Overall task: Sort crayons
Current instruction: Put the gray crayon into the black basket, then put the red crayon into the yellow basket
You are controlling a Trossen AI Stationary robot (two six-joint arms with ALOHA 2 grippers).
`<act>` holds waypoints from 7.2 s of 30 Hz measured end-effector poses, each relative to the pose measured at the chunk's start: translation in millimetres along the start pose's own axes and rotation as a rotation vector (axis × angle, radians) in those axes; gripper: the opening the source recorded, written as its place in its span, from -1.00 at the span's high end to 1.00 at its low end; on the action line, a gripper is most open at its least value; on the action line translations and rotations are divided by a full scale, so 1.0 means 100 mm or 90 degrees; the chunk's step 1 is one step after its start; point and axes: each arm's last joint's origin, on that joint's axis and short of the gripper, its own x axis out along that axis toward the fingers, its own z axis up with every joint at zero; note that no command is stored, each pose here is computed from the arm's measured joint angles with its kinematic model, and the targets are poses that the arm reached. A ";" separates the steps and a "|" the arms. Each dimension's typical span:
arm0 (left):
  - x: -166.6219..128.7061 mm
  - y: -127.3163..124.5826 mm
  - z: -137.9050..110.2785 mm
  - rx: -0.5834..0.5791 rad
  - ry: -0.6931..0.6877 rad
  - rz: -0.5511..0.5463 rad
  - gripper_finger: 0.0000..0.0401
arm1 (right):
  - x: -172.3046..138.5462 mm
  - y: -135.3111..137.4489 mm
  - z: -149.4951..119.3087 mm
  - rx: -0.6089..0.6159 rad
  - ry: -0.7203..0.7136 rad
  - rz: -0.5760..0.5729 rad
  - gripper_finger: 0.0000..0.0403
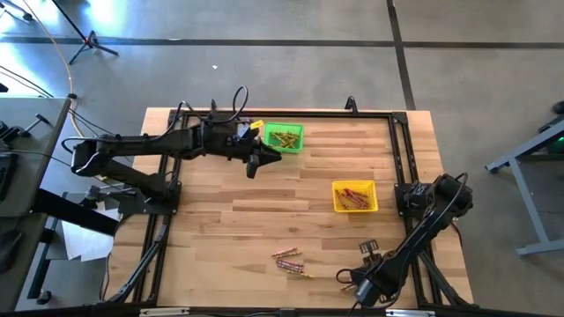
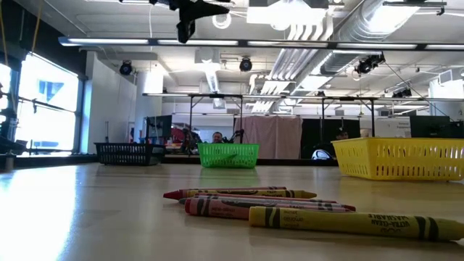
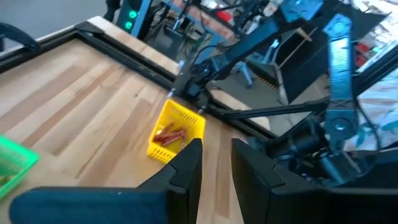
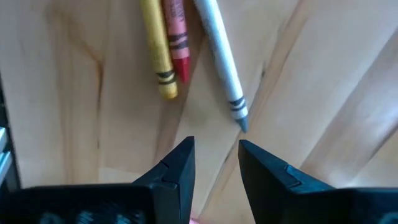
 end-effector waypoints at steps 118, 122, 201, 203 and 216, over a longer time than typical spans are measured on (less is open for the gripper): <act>0.57 -0.26 0.02 0.138 -0.284 -0.072 0.17 | -2.13 -2.19 -0.25 0.539 -1.040 -0.107 0.95; 0.55 -0.28 0.05 0.138 -0.308 -0.082 0.17 | -2.11 -2.23 -0.20 0.533 -1.035 -0.100 0.95; -0.84 1.76 -0.60 -0.046 0.057 0.778 0.61 | -1.85 -2.16 -0.26 0.631 -0.876 0.046 0.45; -0.84 1.77 -0.60 -0.053 0.060 0.759 0.55 | -1.78 -2.11 -0.27 0.654 -0.826 0.070 0.45; -0.62 1.56 -0.61 -0.172 0.104 0.301 0.51 | -1.16 -1.50 -0.58 0.719 -0.353 0.218 0.45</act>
